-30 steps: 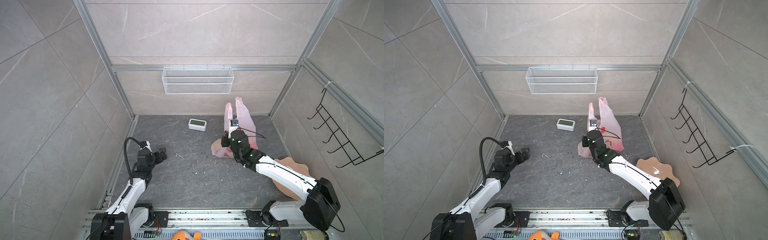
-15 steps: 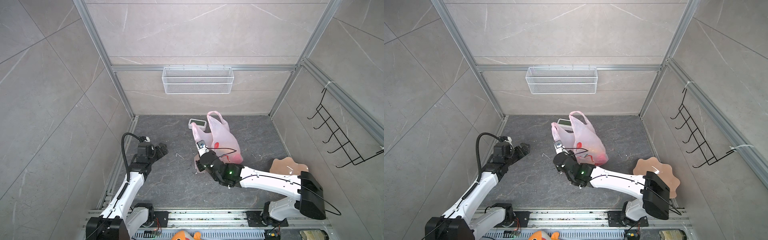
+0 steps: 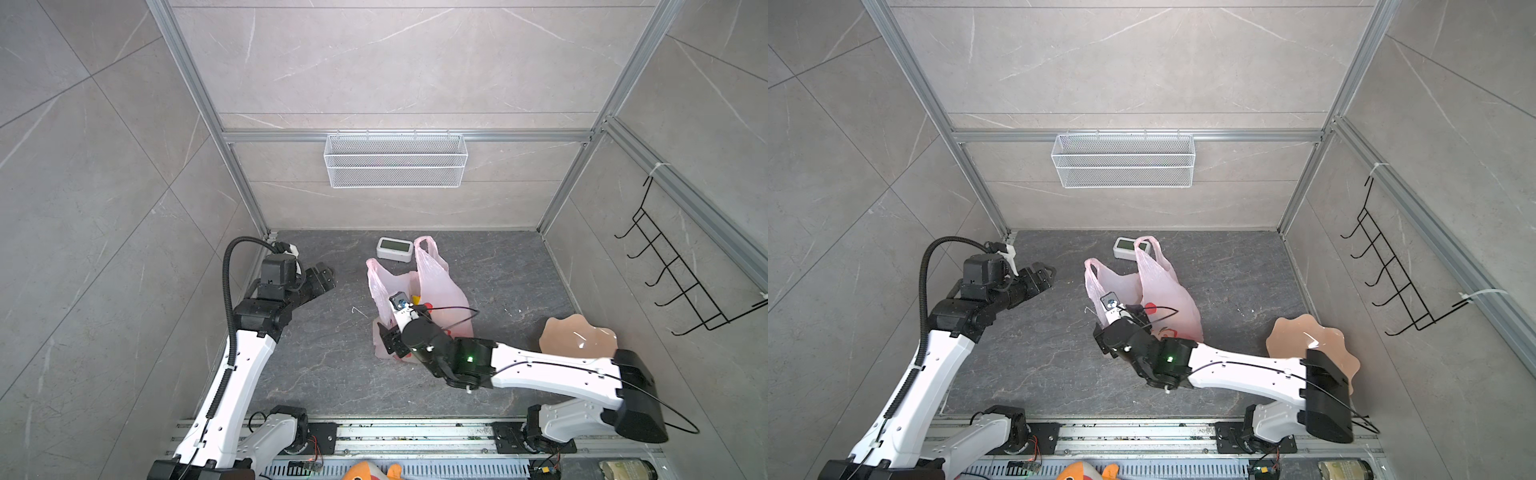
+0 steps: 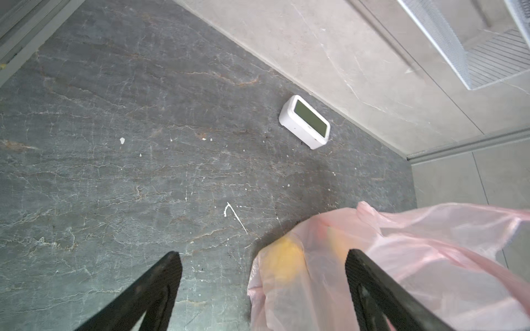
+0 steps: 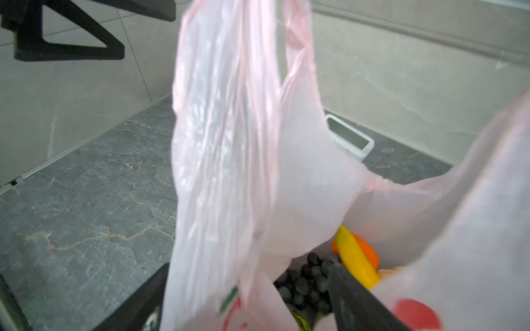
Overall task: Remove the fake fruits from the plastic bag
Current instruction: 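Carry the pink bag with the right gripper toward the table center, then grasp the bag's other handle with the left gripper while the right gripper holds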
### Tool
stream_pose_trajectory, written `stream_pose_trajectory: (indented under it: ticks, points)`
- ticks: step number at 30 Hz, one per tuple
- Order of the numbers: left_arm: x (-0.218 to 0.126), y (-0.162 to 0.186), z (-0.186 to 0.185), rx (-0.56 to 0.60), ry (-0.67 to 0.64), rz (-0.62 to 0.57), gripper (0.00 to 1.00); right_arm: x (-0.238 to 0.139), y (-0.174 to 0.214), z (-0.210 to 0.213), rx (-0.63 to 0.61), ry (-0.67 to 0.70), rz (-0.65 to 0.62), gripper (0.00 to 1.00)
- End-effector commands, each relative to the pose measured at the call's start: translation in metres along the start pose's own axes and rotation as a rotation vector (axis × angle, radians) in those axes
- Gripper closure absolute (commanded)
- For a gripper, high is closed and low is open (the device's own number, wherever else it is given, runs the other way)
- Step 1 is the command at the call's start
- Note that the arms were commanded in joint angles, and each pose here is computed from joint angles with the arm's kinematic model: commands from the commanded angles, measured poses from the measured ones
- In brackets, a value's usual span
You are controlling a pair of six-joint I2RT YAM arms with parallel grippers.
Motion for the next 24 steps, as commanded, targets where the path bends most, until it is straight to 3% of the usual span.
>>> stream_pose_trajectory:
  ticks: [1,6,10,17,24]
  points:
    - [-0.021,0.013,-0.026,0.123,-0.007,0.063,0.07,-0.029,0.001,-0.015,-0.010,-0.024,-0.029,0.07]
    - [-0.031,0.040,-0.081,0.235,0.059,0.142,0.07,-0.069,0.011,-0.047,0.026,-0.001,-0.067,0.05]
    - [-0.029,0.062,-0.107,0.298,0.035,0.159,0.05,-0.087,0.024,-0.073,0.060,0.084,-0.077,0.05]
    - [0.006,0.080,-0.098,0.281,-0.082,0.190,0.05,-0.093,0.035,-0.099,0.087,0.262,-0.049,0.04]
    - [0.038,0.104,-0.088,0.284,-0.119,0.254,0.16,-0.097,0.023,-0.116,0.160,0.376,-0.042,0.00]
Point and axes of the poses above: each gripper's point midway between its finger pads, its own x axis out along the fingers, its own z axis along the line the jaws close on, y = z × x, the point moved 3 cm from there along -x, back along the fingers, and after that the axes turned 9 degrees about -x, right-handed, at the moved point
